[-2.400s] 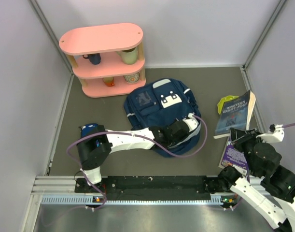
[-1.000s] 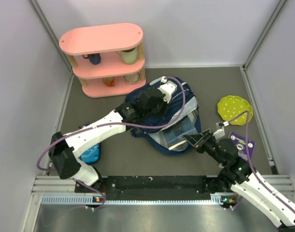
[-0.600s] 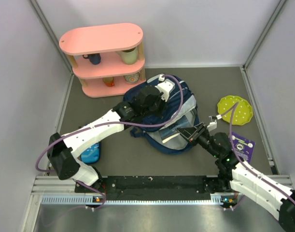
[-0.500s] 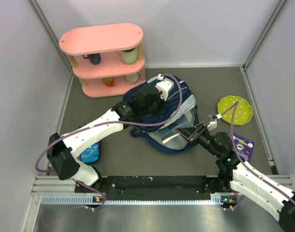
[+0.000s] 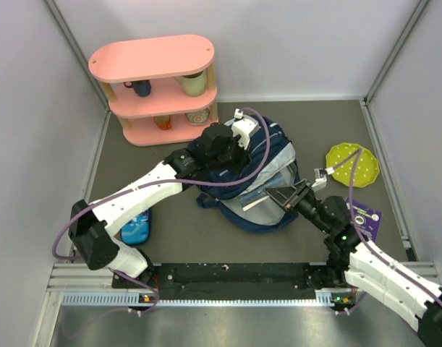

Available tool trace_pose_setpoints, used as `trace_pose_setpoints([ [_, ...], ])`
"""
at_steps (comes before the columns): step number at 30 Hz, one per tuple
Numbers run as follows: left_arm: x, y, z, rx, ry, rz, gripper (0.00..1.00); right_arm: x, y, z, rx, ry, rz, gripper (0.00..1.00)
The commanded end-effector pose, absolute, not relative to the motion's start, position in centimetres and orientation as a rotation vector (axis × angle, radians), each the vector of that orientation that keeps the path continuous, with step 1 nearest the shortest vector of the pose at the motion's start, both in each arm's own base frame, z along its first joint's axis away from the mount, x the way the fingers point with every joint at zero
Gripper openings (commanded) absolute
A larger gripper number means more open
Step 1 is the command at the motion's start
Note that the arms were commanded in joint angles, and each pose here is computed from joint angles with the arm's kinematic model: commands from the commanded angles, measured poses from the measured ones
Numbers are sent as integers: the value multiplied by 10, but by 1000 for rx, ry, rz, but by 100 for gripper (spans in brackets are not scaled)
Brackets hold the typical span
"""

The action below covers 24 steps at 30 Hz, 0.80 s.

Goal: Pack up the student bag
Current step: Place the book in the student bag.

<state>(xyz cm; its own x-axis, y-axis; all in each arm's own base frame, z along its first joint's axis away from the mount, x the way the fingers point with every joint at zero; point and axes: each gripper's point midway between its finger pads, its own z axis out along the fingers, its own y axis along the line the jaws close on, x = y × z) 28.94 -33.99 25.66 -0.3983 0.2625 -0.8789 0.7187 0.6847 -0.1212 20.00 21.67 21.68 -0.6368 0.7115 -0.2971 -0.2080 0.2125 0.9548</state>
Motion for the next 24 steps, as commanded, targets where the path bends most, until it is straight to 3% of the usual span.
trace_pose_setpoints([
  [1, 270, -361, 369, 742, 1613, -878, 0, 206, 224, 280, 369, 1474, 1676, 0],
  [10, 247, -367, 377, 842, 1551, -994, 0, 243, 248, 257, 331, 1508, 1622, 0],
  [17, 248, -353, 382, 804, 1538, -1026, 0, 275, 250, 168, 574, 1832, 1417, 0],
  [24, 247, -348, 378, 799, 1531, -1086, 0, 296, 248, 166, 680, 1812, 1362, 0],
])
